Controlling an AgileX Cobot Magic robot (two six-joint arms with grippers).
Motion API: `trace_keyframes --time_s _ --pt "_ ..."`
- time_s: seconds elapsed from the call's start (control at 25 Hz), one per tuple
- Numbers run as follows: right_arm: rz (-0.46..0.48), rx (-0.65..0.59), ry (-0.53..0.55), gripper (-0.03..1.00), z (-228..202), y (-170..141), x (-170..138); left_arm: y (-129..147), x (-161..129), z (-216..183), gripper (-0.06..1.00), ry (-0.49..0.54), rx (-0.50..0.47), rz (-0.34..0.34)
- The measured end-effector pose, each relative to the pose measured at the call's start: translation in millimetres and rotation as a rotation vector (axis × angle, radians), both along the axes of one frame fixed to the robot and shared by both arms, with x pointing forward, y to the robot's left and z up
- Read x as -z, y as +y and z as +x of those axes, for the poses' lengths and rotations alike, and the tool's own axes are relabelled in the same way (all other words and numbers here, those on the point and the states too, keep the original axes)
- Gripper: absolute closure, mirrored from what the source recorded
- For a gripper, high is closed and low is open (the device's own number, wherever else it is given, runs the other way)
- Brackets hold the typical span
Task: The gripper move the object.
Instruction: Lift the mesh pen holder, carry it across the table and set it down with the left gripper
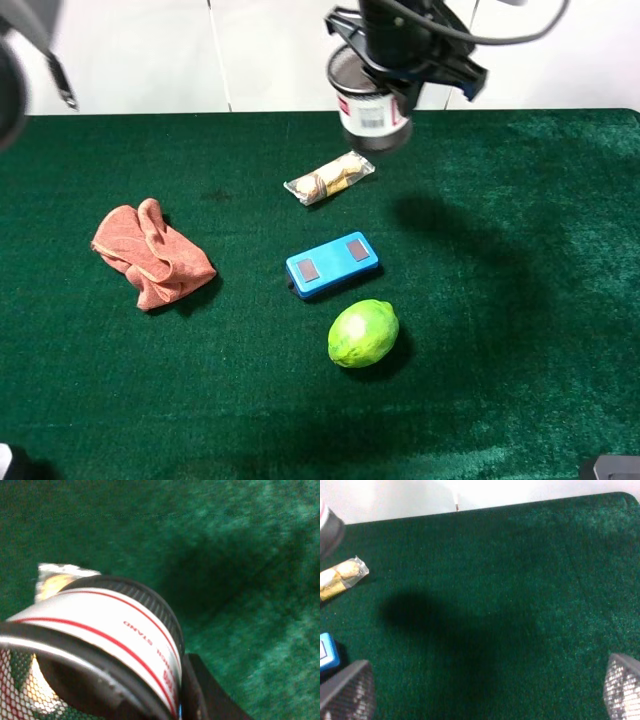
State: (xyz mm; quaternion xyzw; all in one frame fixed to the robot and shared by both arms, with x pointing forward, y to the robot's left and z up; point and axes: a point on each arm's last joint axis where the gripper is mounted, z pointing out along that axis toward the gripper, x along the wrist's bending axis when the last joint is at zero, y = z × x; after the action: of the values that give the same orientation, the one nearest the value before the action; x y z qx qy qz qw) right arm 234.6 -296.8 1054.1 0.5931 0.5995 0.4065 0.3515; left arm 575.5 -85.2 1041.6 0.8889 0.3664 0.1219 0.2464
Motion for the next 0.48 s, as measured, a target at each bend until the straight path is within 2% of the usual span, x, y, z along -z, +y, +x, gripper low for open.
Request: trace_keyframes --time_s 0.24,0.48 --pt "0.0 0.0 -0.001 0.27 0 0 0 -19 13 -6 0.86 0.047 0.03 -0.077" --pt "0.0 0.0 -0.001 0.27 0 0 0 -37 31 -18 0.86 0.062 0.09 -0.077"
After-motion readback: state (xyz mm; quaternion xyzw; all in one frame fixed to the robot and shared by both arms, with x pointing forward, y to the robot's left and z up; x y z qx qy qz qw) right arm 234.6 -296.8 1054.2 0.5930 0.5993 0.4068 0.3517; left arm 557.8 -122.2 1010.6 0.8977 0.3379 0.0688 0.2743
